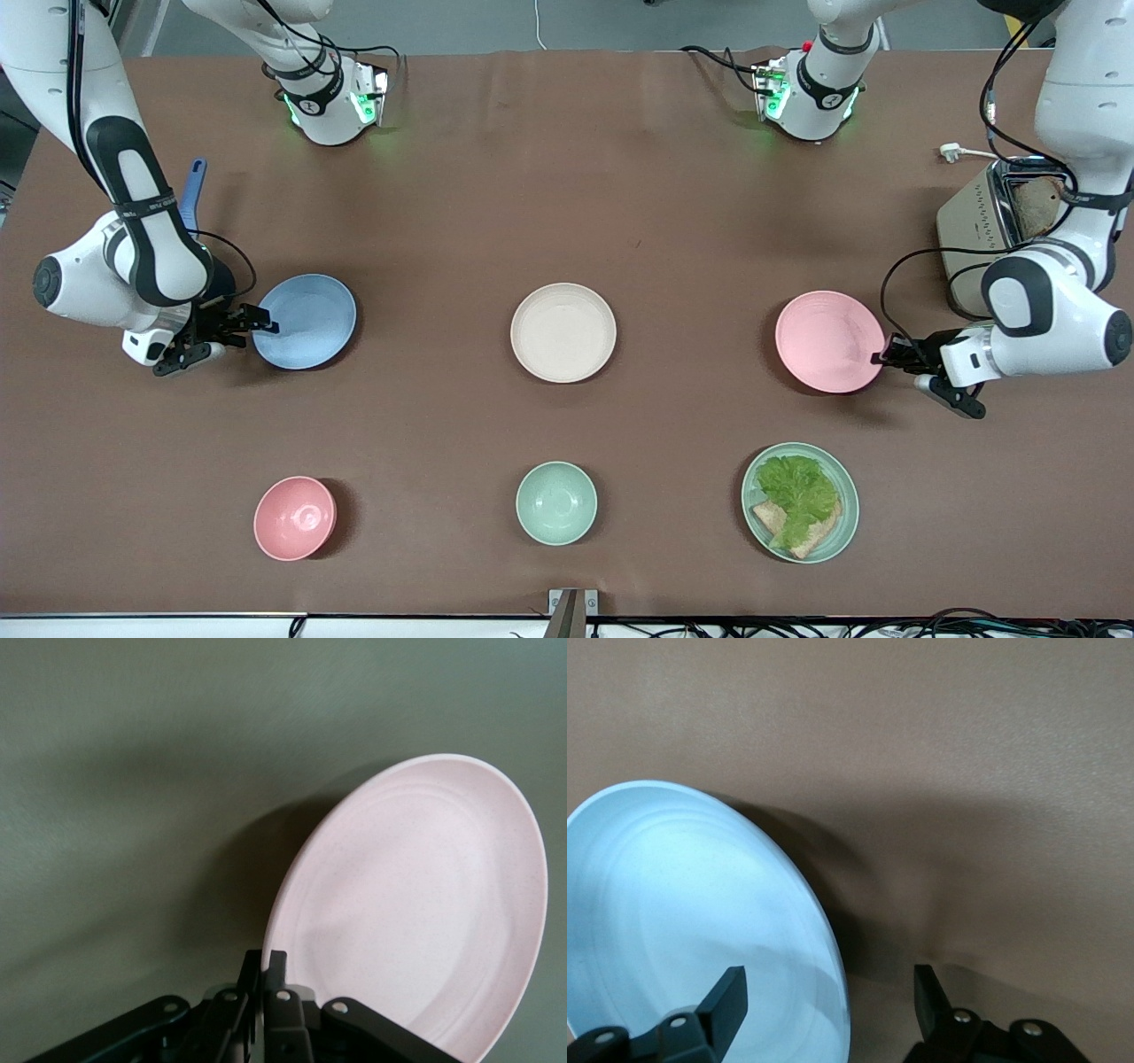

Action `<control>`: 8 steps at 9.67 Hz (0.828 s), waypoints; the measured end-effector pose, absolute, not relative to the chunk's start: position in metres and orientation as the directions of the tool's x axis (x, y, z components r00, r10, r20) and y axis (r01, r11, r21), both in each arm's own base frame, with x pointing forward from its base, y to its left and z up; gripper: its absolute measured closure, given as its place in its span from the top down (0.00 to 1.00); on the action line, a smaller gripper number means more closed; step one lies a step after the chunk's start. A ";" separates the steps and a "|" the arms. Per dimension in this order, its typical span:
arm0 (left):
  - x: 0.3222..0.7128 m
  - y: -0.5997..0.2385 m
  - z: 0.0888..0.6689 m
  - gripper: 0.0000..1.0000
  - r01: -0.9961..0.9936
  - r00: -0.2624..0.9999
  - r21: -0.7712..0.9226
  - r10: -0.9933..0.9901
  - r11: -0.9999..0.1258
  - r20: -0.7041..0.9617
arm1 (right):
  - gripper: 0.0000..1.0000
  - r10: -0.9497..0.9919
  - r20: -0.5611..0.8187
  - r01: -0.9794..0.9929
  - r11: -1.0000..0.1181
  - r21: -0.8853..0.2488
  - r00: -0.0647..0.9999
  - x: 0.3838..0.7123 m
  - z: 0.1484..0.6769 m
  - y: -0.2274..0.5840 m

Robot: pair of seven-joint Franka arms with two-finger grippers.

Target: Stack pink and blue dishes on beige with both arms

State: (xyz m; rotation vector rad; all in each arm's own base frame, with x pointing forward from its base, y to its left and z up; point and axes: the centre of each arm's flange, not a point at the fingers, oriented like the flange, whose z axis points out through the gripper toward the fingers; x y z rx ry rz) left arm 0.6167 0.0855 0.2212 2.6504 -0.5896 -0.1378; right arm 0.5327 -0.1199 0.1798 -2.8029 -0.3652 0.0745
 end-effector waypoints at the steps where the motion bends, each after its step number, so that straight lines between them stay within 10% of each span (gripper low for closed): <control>1: 0.621 0.078 0.258 0.04 -0.393 0.898 0.434 -0.439 -0.811 -0.007 | 0.78 0.259 -0.013 0.242 -0.918 -0.314 0.966 0.532 0.178 -0.120; 5: 0.604 -0.081 0.381 0.04 -0.279 0.935 0.389 -0.341 -0.878 -0.101 | 0.13 0.247 -0.016 0.229 -0.918 -0.324 0.969 0.531 0.175 -0.120; 8: 0.572 -0.229 0.361 0.04 -0.200 0.960 0.325 -0.251 -0.924 -0.125 | 0.10 0.255 -0.028 0.226 -0.897 -0.379 0.966 0.540 0.193 -0.118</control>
